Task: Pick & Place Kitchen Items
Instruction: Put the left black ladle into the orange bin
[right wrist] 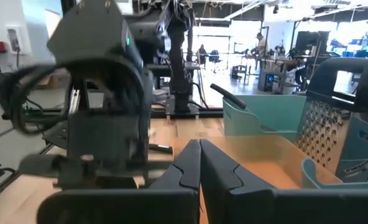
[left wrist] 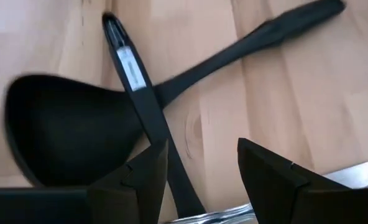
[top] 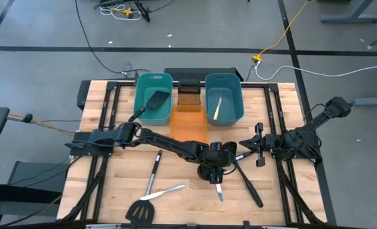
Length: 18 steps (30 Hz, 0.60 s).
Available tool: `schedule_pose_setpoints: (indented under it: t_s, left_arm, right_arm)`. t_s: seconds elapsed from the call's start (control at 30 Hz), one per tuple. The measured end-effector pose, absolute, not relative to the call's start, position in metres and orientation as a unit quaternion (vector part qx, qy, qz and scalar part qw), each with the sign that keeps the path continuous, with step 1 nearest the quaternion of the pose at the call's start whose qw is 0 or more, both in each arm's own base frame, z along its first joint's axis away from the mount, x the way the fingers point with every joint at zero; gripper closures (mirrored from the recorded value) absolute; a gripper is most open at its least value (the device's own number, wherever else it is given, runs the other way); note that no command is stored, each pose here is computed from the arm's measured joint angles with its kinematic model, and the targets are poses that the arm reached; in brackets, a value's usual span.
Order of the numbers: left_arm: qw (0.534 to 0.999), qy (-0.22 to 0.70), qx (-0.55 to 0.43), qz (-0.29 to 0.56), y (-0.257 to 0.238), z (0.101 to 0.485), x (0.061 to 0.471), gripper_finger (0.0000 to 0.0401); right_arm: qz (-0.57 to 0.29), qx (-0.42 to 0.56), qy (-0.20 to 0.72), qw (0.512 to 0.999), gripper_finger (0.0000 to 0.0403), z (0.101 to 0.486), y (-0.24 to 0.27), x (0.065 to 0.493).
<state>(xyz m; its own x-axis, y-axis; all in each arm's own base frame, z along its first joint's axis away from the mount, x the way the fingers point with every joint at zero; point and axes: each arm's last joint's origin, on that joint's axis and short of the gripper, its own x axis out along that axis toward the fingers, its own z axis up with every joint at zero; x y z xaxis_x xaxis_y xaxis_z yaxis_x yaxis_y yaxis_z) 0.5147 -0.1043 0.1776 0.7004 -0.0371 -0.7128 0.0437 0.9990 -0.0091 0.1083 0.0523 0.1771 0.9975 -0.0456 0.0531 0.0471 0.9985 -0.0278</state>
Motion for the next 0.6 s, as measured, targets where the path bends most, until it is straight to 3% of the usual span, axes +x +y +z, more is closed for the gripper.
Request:
schedule_pose_setpoints:
  t_s: [0.6]
  left_arm:
    - [0.906,0.422,-0.005,-0.025,-0.111,0.151,0.513,0.0201]
  right_arm:
    - [-0.023,-0.011,-0.027,0.999,0.0395,0.177,0.052,0.108]
